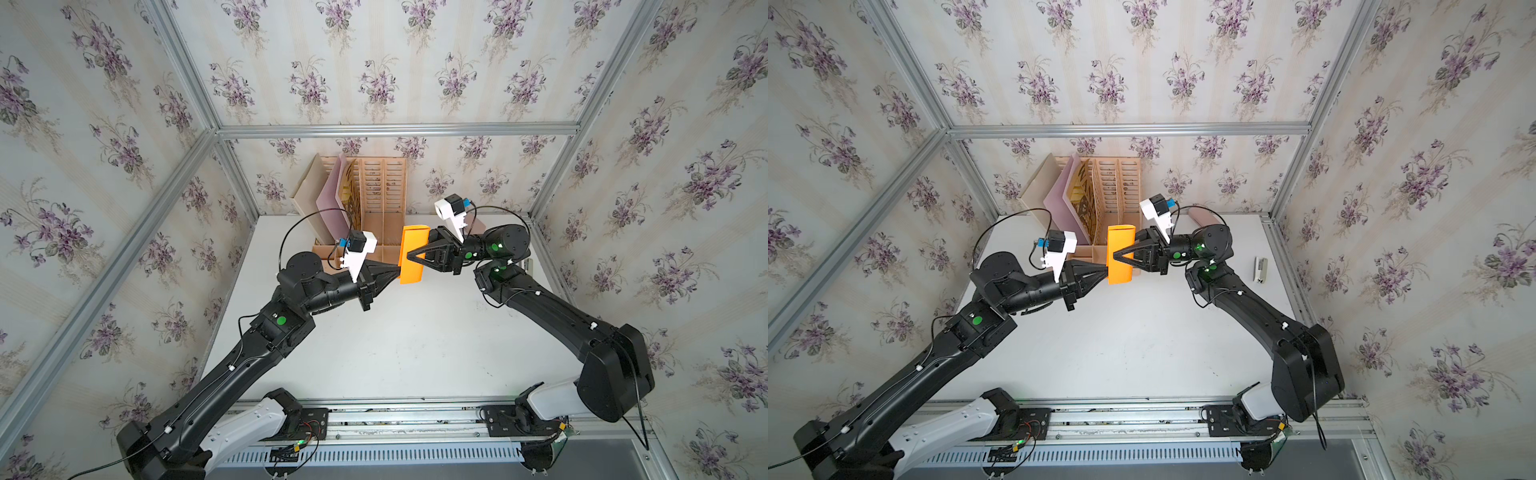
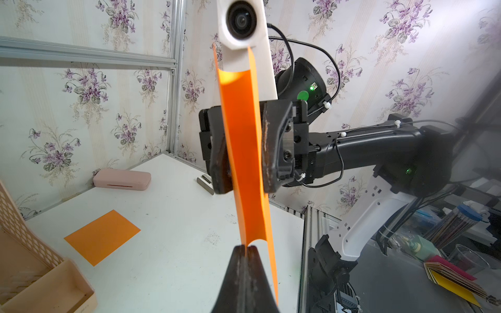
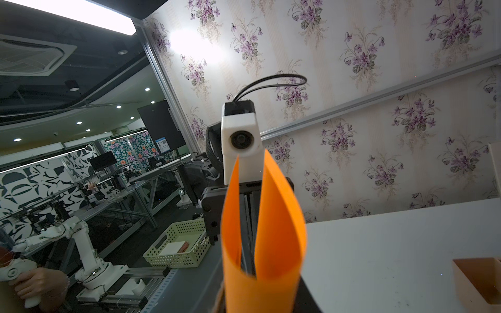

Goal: Fold the square paper along the opposite sides
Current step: Fold the paper.

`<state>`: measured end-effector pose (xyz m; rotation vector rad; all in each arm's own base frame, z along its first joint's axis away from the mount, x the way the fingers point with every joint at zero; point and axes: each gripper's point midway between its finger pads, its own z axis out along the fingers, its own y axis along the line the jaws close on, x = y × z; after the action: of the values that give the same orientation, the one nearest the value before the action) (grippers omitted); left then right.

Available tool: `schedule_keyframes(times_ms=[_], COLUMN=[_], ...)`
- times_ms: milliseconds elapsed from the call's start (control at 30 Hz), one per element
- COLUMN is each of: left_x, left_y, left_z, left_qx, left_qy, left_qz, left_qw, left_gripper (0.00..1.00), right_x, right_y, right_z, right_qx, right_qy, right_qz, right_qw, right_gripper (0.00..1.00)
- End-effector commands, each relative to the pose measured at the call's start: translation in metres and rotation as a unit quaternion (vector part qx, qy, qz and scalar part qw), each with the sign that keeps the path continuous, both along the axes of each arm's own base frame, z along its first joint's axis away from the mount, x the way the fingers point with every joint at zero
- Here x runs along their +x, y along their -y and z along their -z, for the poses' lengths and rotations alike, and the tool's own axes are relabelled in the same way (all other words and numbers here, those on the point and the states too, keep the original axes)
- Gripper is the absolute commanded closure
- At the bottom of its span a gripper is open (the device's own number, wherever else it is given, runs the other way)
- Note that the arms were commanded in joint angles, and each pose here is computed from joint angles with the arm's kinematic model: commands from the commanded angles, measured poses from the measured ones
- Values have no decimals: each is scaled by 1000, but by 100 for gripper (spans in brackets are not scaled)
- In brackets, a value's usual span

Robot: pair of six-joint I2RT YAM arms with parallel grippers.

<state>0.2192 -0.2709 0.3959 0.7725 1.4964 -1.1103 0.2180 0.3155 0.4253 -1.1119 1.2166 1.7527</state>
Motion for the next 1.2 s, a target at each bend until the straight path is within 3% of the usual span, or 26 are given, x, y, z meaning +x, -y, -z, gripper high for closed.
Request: schedule_keyframes(times_ms=[0,1167], left_x=[-1,-1], left_y=[0,-1], left_z=[-9,-9], left_qx=[-13,-12], left_qy=[16,16], left_qz=[2,-1], left_qw=[1000,1000], left_gripper=[100,100], right_x=[-2,2], right_y=[1,-1], right_z=[-6,-1], right_qx=[10,6], right_qy=[10,0], right_qz=[2,3], right_qw=[1000,1000], right_gripper=[73,76])
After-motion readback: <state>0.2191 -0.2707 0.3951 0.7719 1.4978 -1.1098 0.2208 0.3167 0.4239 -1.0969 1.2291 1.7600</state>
